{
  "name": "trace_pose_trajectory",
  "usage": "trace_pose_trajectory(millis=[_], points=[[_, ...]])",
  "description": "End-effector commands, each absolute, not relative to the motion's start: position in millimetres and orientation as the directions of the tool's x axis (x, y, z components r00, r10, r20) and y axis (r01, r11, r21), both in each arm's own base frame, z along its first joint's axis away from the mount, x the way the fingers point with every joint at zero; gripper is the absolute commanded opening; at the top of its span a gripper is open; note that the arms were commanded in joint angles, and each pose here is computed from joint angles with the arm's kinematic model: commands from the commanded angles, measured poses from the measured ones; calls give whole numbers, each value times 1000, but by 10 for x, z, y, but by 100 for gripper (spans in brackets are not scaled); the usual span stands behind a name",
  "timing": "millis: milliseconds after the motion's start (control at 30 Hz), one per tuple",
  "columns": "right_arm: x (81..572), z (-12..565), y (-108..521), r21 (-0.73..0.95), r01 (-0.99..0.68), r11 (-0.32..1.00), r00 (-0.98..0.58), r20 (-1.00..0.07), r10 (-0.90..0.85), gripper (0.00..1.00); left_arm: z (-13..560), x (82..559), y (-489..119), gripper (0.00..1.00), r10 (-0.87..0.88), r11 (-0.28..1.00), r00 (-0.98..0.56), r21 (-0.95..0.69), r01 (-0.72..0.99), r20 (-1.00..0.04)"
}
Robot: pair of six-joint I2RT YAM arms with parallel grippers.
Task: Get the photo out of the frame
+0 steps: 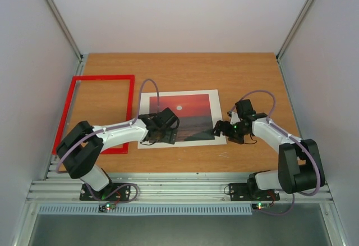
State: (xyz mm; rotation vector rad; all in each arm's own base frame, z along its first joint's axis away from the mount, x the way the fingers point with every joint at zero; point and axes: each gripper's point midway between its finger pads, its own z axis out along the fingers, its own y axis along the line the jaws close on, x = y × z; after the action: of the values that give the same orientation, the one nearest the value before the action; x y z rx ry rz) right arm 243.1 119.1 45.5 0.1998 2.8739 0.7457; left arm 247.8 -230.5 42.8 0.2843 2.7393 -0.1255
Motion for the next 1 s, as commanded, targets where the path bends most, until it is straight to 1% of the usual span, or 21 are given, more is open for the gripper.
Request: trace_pose_trajectory(millis=[0,100,233,567,967], points=[[2458,399,1168,461,73,884,-980,-131,150,97,475,2584,-2066,99,101,993,-910,-15,117,-402],[2476,391,1179,462,69,884,-980,-132,146,97,416,2598,-1926,99,56,997,-922,-27,72,-382],[2482,386,1208,464,59,884,-983,-129,133,97,342,2593,-1822,99,45,999,-932,-6,51,-359],[2479,411,1338,503,31,863,-988,-117,104,96,193,2571,-1893,99,78,996,-945,-9,85,-318],[2469,705,1433,520,-26,854,-983,-168,72,96,192,2562,-1958,99,100,994,-943,-5,107,-318]])
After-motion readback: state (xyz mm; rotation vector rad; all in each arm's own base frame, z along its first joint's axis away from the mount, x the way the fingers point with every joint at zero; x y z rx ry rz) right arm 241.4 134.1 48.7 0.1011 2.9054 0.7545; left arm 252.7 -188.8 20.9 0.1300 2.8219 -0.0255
